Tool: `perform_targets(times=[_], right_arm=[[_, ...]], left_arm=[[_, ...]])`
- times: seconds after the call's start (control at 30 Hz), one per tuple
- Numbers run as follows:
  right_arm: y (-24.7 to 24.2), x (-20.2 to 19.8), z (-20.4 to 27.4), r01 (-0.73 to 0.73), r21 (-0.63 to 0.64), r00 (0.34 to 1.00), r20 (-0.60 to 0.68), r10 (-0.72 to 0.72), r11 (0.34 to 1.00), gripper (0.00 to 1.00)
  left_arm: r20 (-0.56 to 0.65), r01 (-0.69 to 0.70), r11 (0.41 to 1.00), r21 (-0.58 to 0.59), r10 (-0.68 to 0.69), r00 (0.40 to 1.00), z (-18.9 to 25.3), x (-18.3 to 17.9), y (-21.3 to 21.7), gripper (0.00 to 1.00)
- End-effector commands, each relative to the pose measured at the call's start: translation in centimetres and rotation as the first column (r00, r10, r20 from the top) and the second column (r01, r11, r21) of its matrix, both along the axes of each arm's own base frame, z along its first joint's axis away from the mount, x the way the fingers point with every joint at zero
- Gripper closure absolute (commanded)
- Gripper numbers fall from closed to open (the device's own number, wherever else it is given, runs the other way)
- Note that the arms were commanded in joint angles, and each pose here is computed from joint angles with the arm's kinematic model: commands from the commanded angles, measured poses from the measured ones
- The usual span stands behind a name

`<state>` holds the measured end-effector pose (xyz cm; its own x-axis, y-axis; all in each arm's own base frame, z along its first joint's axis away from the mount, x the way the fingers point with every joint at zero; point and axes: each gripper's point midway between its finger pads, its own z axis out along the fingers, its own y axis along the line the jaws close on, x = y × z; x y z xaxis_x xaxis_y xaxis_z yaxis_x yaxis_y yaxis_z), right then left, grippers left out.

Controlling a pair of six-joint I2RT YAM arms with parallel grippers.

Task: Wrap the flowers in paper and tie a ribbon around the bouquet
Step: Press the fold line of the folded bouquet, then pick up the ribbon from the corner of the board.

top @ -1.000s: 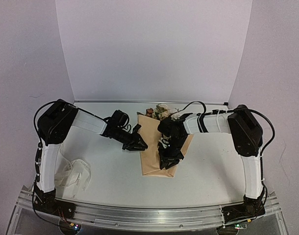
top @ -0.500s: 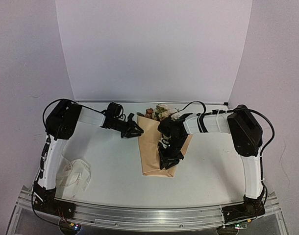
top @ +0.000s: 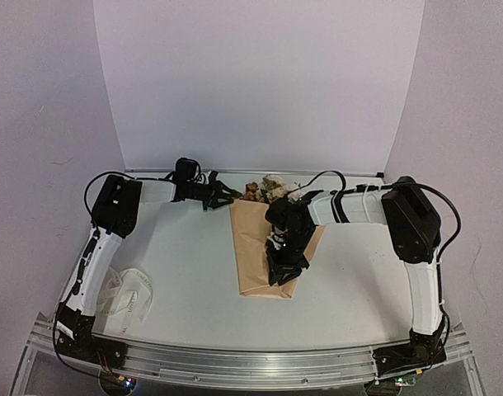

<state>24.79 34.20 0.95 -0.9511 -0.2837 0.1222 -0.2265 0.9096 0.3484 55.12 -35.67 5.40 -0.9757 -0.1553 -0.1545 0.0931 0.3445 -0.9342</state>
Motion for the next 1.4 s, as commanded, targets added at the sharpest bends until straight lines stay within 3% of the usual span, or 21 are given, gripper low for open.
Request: perform_targets(times=[0.0,0.2,0.33,0.5,0.77,0.9,0.97,1.1,1.37], right_arm=[[-0.9,-0.4,-1.6,-0.011,-0.055,1.0,-0.02,0.01,0.998,0.73],[0.1,0.4,1.6,-0.006,0.001,1.0,0.029,0.006,1.0,0.62],[1.3,1.2,4.8,-0.005,0.068,0.997,0.074,0.0,0.998,0.55],[2.1,1.8,7.9,-0.006,0.13,0.993,0.119,-0.01,0.991,0.48],[1.9,2.1,9.8,-0.015,0.148,0.986,0.169,-0.01,0.989,0.4],[1.5,2.0,10.3,-0.016,0.148,0.982,0.187,-0.012,0.989,0.38],[1.2,2.0,10.7,-0.018,0.15,0.979,0.204,-0.014,0.989,0.37],[0.6,1.8,11.3,-0.017,0.164,0.97,0.243,-0.023,0.986,0.35],[0.2,1.5,11.3,-0.015,0.178,0.964,0.262,-0.033,0.984,0.35]], left_arm=[[0.085,-0.001,0.997,-0.076,0.007,0.996,4.9,2.2,0.2,0.69],[0.19,-0.091,0.996,0.012,0.087,0.978,9.7,0.7,4.0,0.64],[0.217,-0.182,0.978,0.101,0.157,0.964,11.5,-2.8,6.7,0.61],[0.154,-0.32,0.914,0.25,0.289,0.945,9.7,-9.1,11.2,0.54],[0.091,-0.436,0.754,0.491,0.453,0.887,5.7,-18.7,16.8,0.49],[0.06,-0.452,0.636,0.625,0.538,0.841,3.5,-23.6,19.5,0.44],[0.069,-0.457,0.547,0.701,0.585,0.808,2.5,-26.2,21.3,0.42],[0.069,-0.48,0.454,0.75,0.669,0.74,1.6,-30.3,23.9,0.39],[0.148,-0.539,0.345,0.768,0.724,0.674,0.7,-30.1,26.4,0.37]])
